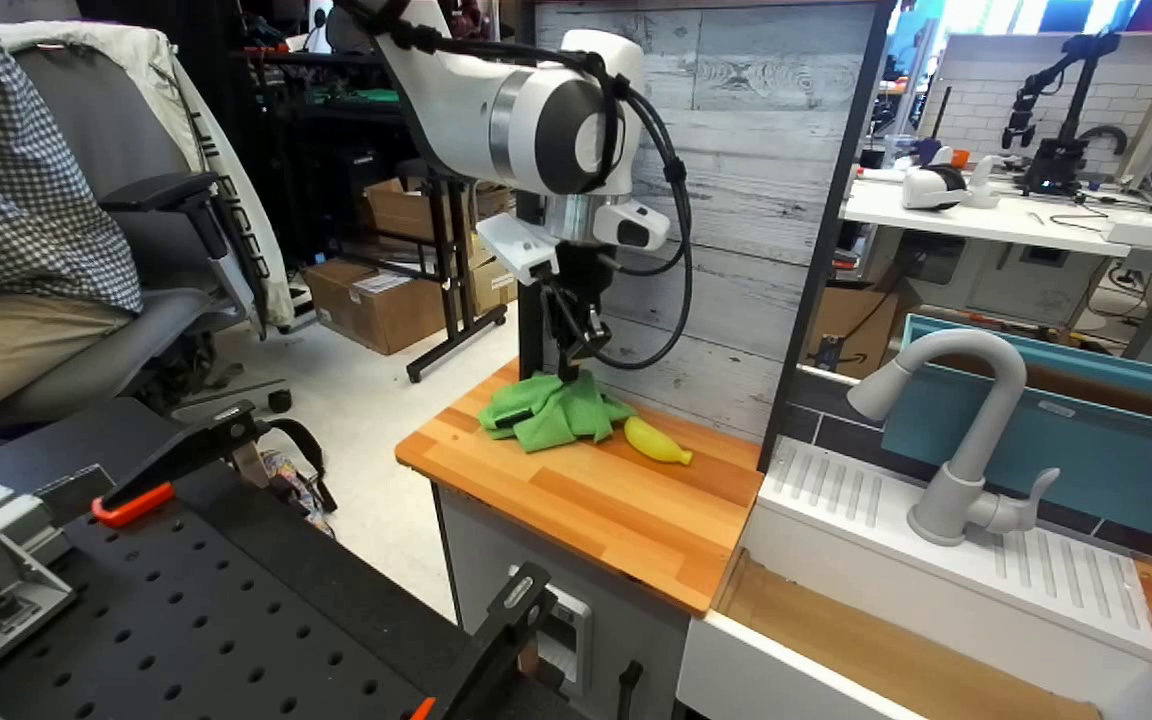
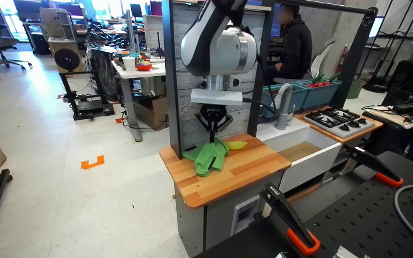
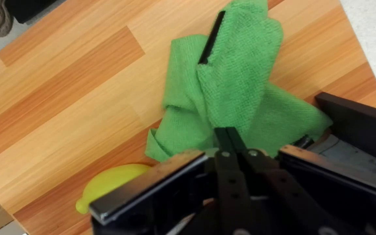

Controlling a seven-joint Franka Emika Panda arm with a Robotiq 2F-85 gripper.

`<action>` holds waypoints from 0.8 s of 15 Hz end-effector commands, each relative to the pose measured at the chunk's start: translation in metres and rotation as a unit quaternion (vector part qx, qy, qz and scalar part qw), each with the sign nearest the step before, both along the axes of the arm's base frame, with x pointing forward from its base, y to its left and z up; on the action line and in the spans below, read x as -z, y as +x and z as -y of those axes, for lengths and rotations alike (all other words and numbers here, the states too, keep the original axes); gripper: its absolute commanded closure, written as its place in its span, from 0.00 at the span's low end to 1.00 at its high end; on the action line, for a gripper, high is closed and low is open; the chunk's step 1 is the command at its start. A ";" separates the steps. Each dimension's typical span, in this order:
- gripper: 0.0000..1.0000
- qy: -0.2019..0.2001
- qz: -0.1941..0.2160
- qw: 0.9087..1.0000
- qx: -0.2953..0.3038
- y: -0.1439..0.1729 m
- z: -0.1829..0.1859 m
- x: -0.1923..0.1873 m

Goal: Fold the green towel

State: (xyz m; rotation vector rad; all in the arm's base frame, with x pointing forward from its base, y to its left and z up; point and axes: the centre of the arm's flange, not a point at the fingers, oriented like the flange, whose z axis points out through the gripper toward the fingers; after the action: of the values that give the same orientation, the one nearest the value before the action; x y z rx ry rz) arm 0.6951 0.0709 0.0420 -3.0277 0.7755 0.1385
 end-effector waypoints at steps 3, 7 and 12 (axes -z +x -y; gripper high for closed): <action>1.00 -0.016 -0.004 1.000 0.023 0.026 0.002 0.040; 1.00 -0.027 -0.005 0.999 0.024 0.030 0.000 0.057; 1.00 -0.030 -0.005 0.999 0.022 0.032 -0.005 0.066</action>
State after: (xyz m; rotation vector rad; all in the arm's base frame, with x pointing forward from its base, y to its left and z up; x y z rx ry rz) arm 0.7082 0.0698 -0.0140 -3.0450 0.8428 0.1283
